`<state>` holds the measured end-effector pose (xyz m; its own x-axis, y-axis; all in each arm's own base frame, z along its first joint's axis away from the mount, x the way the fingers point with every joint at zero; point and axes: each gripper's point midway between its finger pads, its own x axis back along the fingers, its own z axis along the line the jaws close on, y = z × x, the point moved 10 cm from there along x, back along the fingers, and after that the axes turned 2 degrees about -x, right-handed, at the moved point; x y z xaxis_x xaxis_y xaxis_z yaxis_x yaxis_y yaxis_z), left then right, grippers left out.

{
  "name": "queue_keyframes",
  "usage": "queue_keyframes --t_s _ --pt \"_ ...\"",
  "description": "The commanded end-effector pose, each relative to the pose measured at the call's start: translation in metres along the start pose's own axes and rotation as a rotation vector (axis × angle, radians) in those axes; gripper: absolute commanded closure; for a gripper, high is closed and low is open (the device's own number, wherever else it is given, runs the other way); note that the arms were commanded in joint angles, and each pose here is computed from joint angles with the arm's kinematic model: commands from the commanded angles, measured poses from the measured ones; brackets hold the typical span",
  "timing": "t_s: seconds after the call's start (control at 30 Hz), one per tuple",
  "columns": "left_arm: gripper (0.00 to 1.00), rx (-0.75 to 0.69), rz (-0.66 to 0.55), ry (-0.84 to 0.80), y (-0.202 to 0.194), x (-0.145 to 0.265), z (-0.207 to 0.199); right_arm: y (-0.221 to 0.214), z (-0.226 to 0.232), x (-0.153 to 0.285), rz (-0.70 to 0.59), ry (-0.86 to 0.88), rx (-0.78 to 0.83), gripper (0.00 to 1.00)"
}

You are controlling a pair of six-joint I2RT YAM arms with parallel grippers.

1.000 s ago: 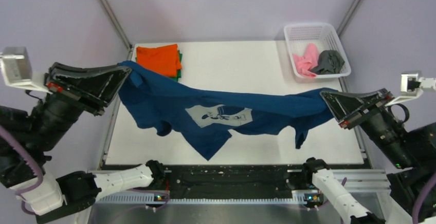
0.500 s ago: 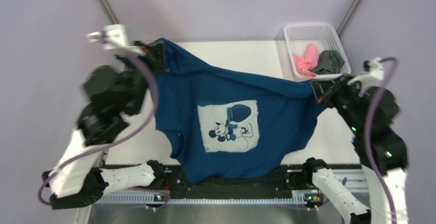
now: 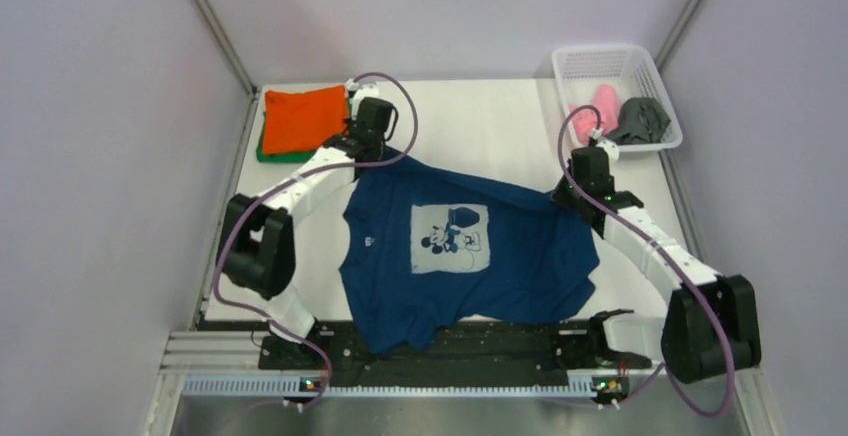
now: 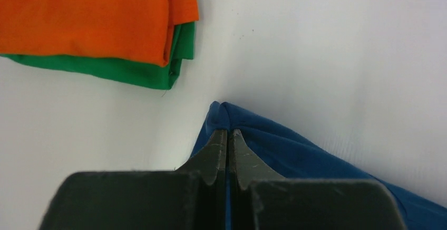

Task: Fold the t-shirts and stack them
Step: Flatten out the tshirt

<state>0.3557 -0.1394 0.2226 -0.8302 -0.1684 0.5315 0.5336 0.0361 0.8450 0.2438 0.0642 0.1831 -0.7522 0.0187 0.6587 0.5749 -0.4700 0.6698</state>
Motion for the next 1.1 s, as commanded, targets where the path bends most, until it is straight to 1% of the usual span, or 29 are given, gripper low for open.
queue_keyframes --t_s 0.0,0.1,0.2,0.27,0.3,0.33,0.37,0.4,0.43,0.47,0.5,0.57,0.67,0.73,0.77,0.9,1.03,1.07 --pt "1.0 0.107 -0.108 -0.076 0.045 -0.034 -0.013 0.035 0.022 -0.034 -0.184 0.016 0.012 0.95" --pt "1.0 0.103 -0.086 -0.099 0.052 -0.062 -0.016 0.042 0.03 -0.055 -0.204 0.03 0.044 0.94" --pt "1.0 0.101 -0.093 -0.092 0.062 -0.086 -0.017 0.056 0.039 -0.07 -0.259 0.029 0.088 0.9" --pt "0.99 0.102 -0.097 -0.078 0.07 -0.102 -0.017 0.068 0.045 -0.08 -0.294 0.01 0.111 0.85" --pt "0.88 0.097 -0.09 -0.076 0.073 -0.11 -0.018 0.073 0.049 -0.083 -0.297 0.003 0.124 0.81" --pt "0.74 0.092 -0.076 -0.071 0.075 -0.117 -0.019 0.075 0.051 -0.087 -0.281 -0.004 0.14 0.73" --pt "0.55 0.093 -0.066 -0.066 0.08 -0.121 -0.02 0.077 0.054 -0.089 -0.263 -0.005 0.149 0.65" --pt "0.34 0.083 -0.034 -0.063 0.08 -0.123 -0.02 0.077 0.056 -0.089 -0.244 0.001 0.155 0.52" --pt "0.08 0.086 -0.02 -0.059 0.083 -0.123 -0.021 0.075 0.057 -0.088 -0.233 0.012 0.165 0.34" --pt "0.02 0.095 -0.01 -0.059 0.084 -0.121 -0.021 0.073 0.059 -0.085 -0.229 0.026 0.174 0.17" --pt "0.01 0.106 0.003 -0.06 0.084 -0.117 -0.02 0.068 0.062 -0.08 -0.227 0.049 0.187 0.1" --pt "0.01 0.138 0.028 -0.081 0.081 -0.101 -0.017 0.06 0.067 -0.07 -0.223 0.107 0.201 0.07" --pt "0.01 0.203 0.091 -0.213 0.068 -0.058 -0.012 0.04 0.072 -0.06 -0.174 0.198 0.222 0.06" --pt "0.01 0.233 0.136 -0.31 0.046 -0.034 -0.014 0.026 0.075 -0.061 -0.146 0.227 0.239 0.06" --pt "0.01 0.235 0.181 -0.326 0.022 -0.026 -0.014 0.02 0.075 -0.064 -0.128 0.224 0.242 0.06" --pt "0.01 0.259 0.249 -0.391 -0.032 0.012 -0.017 0.001 0.077 -0.082 -0.063 0.225 0.241 0.06" --pt "0.01 0.256 0.325 -0.457 -0.071 0.025 -0.019 -0.004 0.084 -0.11 -0.053 0.22 0.262 0.06" --pt "0.01 0.257 0.346 -0.451 -0.079 0.026 -0.017 -0.003 0.088 -0.118 -0.055 0.215 0.269 0.06"
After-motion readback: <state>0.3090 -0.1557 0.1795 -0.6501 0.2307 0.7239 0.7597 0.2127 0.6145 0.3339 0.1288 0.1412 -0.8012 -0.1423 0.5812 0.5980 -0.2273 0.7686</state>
